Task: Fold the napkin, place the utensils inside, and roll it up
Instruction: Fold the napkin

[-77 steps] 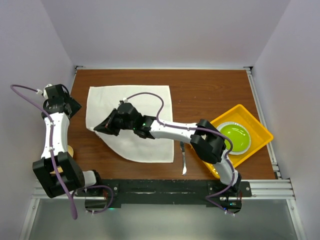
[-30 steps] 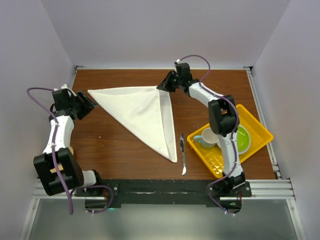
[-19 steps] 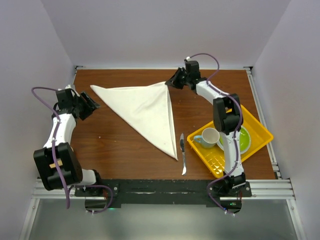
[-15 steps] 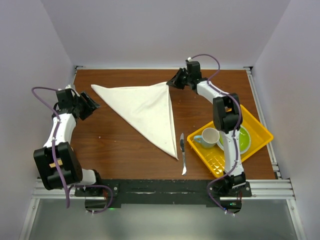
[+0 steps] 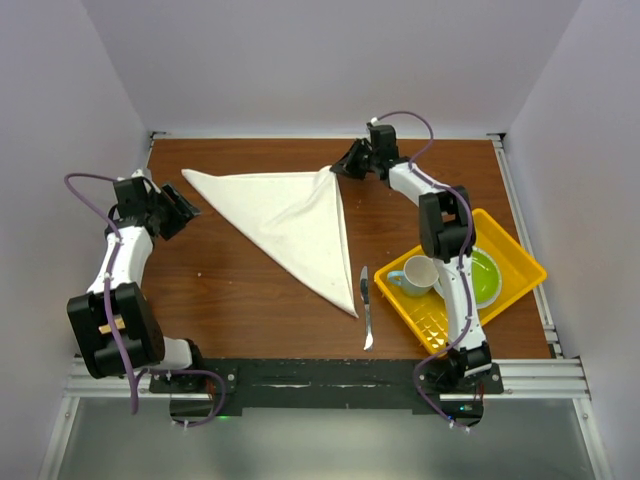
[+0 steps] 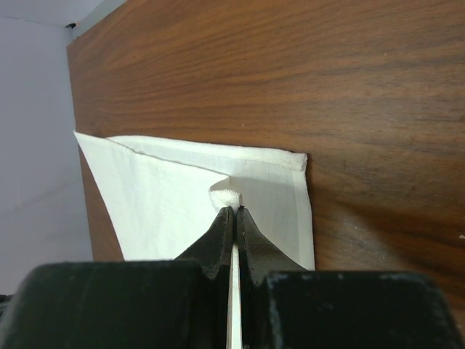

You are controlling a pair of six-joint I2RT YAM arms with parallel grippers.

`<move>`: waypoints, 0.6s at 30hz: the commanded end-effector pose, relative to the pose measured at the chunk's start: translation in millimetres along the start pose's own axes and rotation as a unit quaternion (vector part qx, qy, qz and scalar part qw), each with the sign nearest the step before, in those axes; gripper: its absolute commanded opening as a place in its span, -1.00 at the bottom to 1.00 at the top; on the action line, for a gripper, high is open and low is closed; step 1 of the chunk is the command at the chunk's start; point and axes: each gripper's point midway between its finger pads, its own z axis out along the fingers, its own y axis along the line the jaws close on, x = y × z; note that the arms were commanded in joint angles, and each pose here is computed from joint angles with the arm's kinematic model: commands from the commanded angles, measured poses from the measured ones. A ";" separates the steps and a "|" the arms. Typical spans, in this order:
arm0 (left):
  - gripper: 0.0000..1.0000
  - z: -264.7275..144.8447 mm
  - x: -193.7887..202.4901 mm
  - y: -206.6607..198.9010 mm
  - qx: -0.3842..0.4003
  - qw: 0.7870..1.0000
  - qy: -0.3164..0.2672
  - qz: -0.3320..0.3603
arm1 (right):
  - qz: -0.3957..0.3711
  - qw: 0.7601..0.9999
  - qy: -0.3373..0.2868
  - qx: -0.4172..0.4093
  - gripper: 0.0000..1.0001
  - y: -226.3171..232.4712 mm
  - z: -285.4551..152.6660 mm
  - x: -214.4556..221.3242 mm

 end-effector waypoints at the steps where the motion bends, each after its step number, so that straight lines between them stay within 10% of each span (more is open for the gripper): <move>1: 0.25 0.1 -9.8 -7.3 0.009 1.000 -0.018 0.001 | -0.025 0.999 -0.013 -0.031 -1.00 21.6 -2.1 -17.4; 18: 0.25 5.2 -8.4 -5.9 0.012 1.000 -0.017 0.000 | -0.036 0.991 -0.020 -0.131 -1.00 69.7 -18.3 -23.7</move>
